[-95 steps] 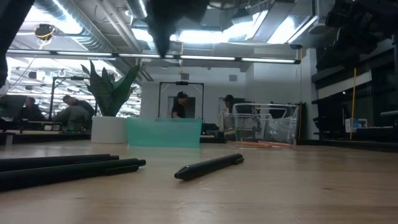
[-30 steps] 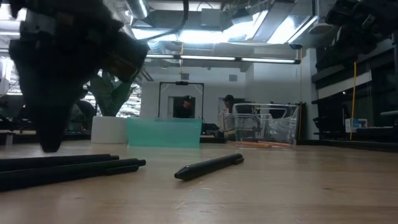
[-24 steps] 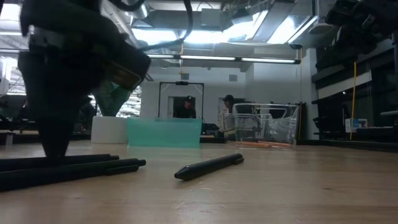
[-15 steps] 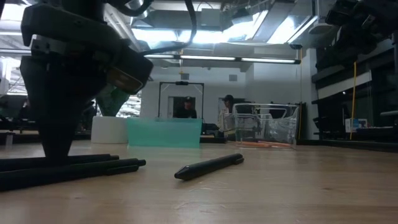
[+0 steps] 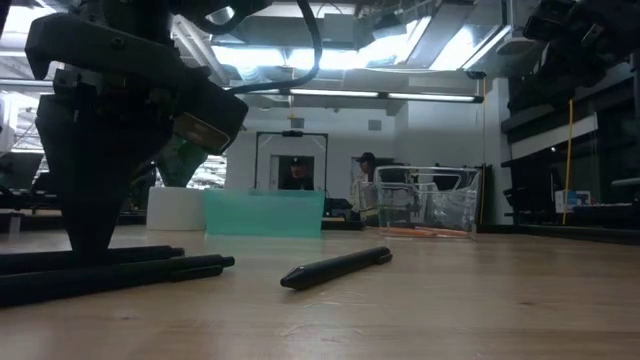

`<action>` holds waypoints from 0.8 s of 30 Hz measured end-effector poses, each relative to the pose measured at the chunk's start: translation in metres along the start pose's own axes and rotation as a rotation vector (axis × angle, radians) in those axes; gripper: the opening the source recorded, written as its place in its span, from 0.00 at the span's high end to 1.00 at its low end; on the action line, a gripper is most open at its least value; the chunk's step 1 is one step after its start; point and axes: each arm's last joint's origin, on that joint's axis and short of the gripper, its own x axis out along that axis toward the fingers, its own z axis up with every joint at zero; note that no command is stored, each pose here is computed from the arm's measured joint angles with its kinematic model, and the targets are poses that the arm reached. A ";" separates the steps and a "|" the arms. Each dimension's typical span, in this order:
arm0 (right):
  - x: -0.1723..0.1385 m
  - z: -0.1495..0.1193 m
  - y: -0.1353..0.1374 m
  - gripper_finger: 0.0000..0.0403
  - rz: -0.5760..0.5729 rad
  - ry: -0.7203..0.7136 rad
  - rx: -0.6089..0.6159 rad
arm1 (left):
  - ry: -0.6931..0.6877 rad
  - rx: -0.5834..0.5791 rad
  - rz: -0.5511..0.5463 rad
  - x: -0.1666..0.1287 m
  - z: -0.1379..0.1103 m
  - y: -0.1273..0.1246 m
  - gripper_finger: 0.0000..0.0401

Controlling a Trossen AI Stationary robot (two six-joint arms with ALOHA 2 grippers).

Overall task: Sort pens & pencils
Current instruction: Put the left black pen into the green bin

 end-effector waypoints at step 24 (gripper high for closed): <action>0.000 0.000 0.000 0.95 0.000 0.000 -0.004 | -0.115 -0.085 0.215 -0.051 0.031 -0.001 0.96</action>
